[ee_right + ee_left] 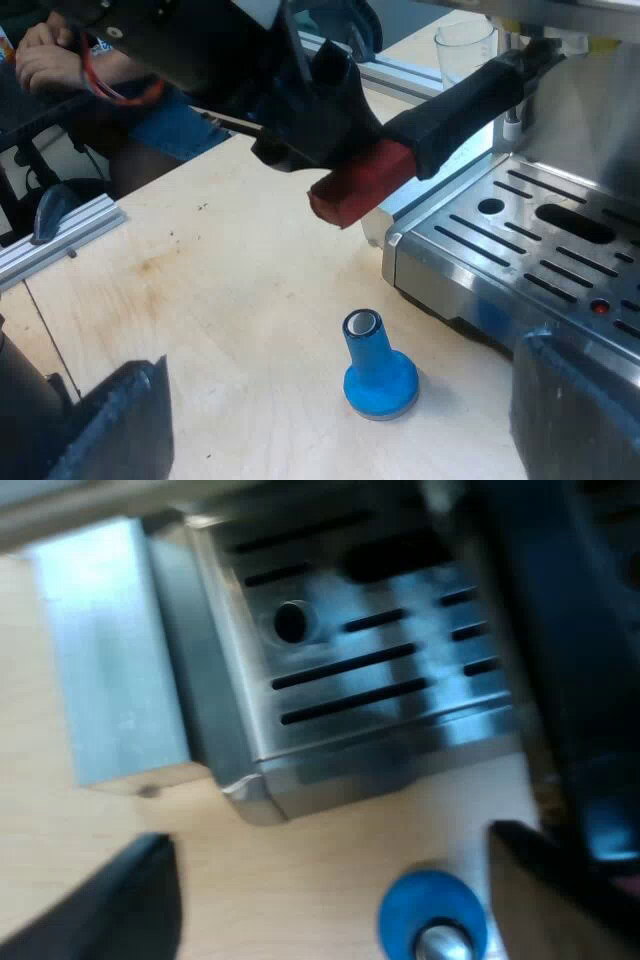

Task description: Put the handle in the coffee machine

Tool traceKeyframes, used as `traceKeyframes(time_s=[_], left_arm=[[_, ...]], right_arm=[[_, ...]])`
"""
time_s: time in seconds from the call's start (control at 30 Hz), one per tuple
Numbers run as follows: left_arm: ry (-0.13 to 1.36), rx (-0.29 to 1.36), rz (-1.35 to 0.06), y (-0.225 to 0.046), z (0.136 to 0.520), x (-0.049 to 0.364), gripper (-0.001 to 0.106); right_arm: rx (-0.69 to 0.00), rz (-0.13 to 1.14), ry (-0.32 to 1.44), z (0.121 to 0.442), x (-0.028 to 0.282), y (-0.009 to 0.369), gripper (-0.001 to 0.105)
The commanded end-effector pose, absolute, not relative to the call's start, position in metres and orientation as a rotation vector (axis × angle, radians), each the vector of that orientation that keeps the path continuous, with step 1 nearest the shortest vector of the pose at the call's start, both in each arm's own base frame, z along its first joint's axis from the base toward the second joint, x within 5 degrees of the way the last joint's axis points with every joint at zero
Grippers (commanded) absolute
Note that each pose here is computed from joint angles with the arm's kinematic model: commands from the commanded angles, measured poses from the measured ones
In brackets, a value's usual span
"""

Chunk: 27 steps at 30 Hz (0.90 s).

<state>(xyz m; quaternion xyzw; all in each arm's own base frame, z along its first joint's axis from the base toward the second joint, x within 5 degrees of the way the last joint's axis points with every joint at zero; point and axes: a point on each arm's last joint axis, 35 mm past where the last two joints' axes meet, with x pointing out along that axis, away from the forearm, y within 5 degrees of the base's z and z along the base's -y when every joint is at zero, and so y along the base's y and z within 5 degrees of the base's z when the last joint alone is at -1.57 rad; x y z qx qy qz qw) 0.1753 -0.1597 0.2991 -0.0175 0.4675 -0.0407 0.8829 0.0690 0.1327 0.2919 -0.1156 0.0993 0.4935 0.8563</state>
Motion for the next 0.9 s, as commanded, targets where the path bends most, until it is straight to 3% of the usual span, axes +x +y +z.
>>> traceKeyframes(time_s=[0.03,0.3,0.47,0.77,0.9], left_arm=[[1.066,-0.234,-0.539,-0.190,0.315,0.171,0.077],[1.106,-0.097,-0.504,-0.181,0.309,0.165,0.077],[1.050,-0.112,-0.508,-0.175,0.320,0.162,0.077],[0.944,-0.159,-0.453,-0.125,0.348,0.158,0.077],[0.864,-0.134,-0.406,-0.090,0.364,0.146,0.077]], right_arm=[[-0.239,1.014,0.190,0.298,0.069,0.132,0.071],[-0.222,0.998,0.200,0.298,0.069,0.131,0.071],[-0.220,0.998,0.201,0.298,0.069,0.131,0.071],[-0.222,0.944,0.192,0.298,0.071,0.130,0.071],[-0.223,0.946,0.193,0.298,0.071,0.130,0.071]])
